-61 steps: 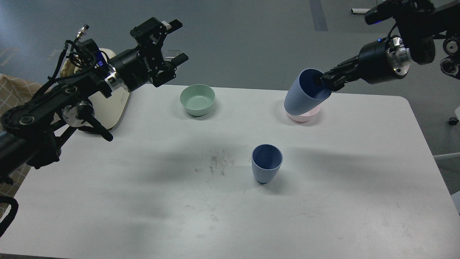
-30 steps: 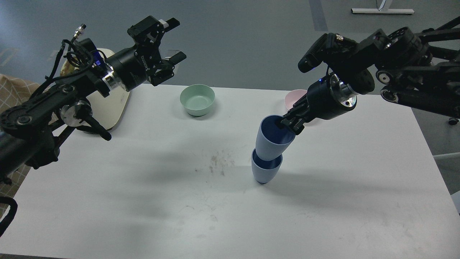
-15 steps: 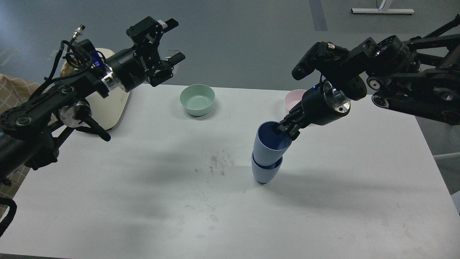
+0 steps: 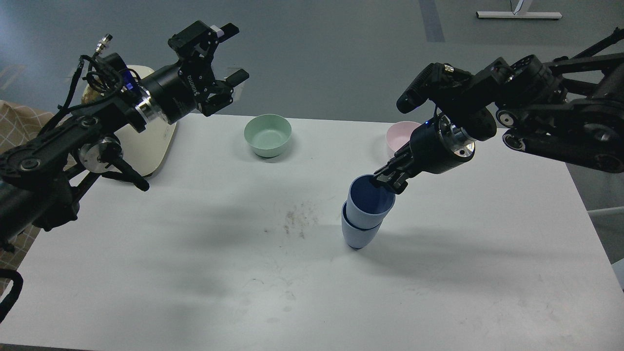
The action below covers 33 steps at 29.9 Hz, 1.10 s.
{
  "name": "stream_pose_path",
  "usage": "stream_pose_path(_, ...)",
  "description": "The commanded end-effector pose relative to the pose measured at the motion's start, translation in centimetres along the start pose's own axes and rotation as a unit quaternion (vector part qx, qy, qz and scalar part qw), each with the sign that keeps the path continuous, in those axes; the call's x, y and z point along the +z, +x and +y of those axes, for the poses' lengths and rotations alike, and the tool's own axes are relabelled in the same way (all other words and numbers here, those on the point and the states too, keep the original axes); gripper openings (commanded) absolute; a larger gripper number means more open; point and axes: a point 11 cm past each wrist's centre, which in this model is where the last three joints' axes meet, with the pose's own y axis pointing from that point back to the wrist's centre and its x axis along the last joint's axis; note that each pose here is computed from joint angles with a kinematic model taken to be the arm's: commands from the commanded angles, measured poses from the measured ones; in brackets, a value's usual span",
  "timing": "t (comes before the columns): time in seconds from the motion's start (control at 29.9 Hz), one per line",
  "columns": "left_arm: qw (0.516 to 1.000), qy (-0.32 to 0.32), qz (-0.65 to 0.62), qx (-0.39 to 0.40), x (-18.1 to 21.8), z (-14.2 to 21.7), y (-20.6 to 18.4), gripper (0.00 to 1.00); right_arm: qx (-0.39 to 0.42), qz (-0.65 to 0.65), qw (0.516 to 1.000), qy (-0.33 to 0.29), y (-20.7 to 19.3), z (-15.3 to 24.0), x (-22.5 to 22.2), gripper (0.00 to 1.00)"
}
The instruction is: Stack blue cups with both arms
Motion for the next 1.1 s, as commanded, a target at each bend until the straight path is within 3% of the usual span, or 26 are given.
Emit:
stream_pose_path(0.0,1.0,0.0,0.0,0.0,0.0,0.0,0.0,0.97,0.0,-0.001,1.0,0.0,-0.1,0.0,0.1,0.5)
stream_pose_path(0.07,1.0,0.0,0.0,0.0,0.0,0.0,0.0,0.97,-0.001,-0.003,1.0,0.001,-0.3,-0.2,0.1,0.72)
stream_pose_path(0.1,1.0,0.0,0.0,0.0,0.0,0.0,0.0,0.97,-0.002,-0.004,1.0,0.002,-0.3,-0.2,0.0,0.79)
stream_pose_path(0.13,1.0,0.0,0.0,0.0,0.0,0.0,0.0,0.97,-0.001,-0.005,1.0,0.001,-0.3,-0.2,0.1,0.96)
stream_pose_path(0.17,1.0,0.0,0.0,0.0,0.0,0.0,0.0,0.97,-0.001,-0.005,1.0,0.0,-0.4,-0.1,0.2,1.0)
stream_pose_path(0.4,1.0,0.0,0.0,0.0,0.0,0.0,0.0,0.97,0.045,-0.043,0.998,-0.033,1.0,2.3,3.1,1.0)
stream_pose_path(0.67,1.0,-0.009,0.005,0.008,0.2,0.1,0.3,0.98,0.187,-0.179,0.965,-0.045,3.1,8.5,7.9,1.0)
stream_pose_path(0.84,0.999,-0.019,0.015,0.021,0.2,0.4,0.8,0.98,0.281,-0.251,0.925,-0.042,1.8,10.1,10.8,1.0)
stream_pose_path(1.07,0.997,-0.017,0.006,0.075,0.1,1.0,2.8,0.98,0.46,-0.353,0.814,-0.002,0.8,12.3,14.1,1.0)
